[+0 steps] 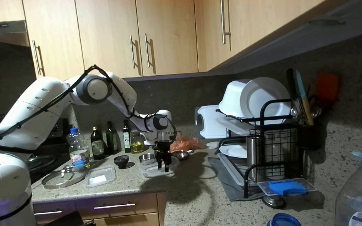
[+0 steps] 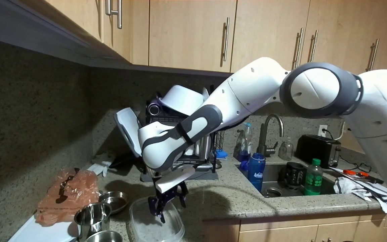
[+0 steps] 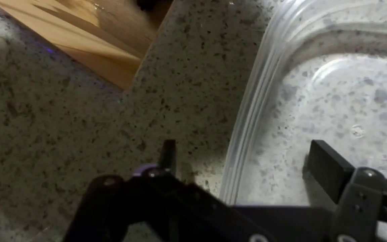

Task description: Put the container on the drying rack.

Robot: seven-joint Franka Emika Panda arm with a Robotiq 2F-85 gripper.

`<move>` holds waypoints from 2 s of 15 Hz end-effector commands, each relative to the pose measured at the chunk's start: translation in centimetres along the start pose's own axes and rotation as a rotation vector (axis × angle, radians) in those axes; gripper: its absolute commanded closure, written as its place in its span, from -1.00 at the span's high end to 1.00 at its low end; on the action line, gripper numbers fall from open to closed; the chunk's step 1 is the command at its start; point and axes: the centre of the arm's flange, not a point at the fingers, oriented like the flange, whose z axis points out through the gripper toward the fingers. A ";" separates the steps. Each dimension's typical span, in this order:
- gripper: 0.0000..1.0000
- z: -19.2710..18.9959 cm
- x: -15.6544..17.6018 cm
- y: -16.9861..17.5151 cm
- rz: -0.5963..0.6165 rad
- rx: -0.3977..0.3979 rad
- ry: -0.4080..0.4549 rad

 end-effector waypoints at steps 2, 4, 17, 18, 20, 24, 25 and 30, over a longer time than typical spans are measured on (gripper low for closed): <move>0.50 1.2 1.5 0.1 0.066 0.032 -0.013; 0.31 0.9 1.7 0.1 0.078 0.040 -0.011; -0.97 -1.8 1.9 2.5 0.241 0.170 0.011; -0.97 -2.1 1.9 2.8 0.285 0.206 0.002; -0.97 -2.5 2.1 3.8 0.370 0.271 -0.019; -0.97 -2.2 2.7 6.0 0.540 0.366 -0.051; -0.97 -1.9 2.8 6.7 0.575 0.386 -0.056; -0.97 -0.7 2.3 9.9 0.732 0.484 -0.070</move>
